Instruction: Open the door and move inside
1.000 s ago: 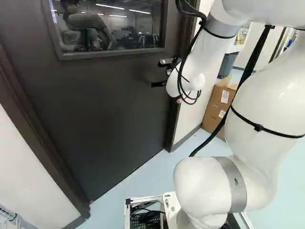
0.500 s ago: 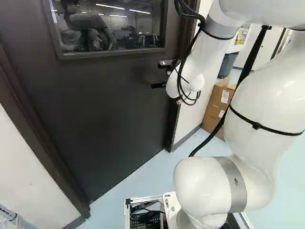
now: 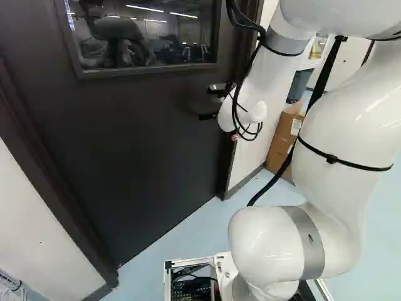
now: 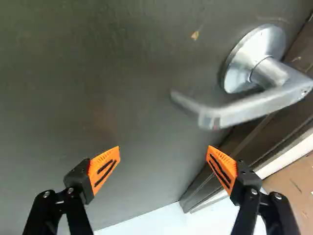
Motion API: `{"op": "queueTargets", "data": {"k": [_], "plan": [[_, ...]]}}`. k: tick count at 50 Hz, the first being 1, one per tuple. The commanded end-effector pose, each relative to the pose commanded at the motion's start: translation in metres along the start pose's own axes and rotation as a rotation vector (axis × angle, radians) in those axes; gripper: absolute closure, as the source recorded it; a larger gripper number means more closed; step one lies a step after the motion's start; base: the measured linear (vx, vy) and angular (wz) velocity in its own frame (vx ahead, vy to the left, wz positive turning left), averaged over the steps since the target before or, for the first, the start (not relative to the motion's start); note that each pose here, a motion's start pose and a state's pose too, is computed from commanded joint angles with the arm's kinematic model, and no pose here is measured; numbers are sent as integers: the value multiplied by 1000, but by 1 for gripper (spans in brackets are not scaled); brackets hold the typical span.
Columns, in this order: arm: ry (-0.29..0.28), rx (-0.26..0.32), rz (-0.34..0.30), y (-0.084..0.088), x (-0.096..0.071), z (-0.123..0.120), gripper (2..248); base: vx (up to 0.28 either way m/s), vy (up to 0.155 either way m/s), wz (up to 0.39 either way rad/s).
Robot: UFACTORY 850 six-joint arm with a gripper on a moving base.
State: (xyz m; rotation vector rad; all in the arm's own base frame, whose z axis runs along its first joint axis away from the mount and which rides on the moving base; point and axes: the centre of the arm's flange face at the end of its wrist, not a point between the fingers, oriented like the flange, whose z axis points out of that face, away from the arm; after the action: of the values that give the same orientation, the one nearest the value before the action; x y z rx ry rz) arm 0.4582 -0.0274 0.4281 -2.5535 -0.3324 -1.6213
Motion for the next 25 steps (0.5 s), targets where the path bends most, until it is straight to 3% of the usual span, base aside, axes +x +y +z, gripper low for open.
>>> {"op": "queueTargets", "data": {"k": [17, 25], "plan": [[-7, 1, 2, 0, -3, 2, 3, 0, 0, 0], [5, -4, 0, -1, -1, -9, 3, 0, 0, 0]]}}
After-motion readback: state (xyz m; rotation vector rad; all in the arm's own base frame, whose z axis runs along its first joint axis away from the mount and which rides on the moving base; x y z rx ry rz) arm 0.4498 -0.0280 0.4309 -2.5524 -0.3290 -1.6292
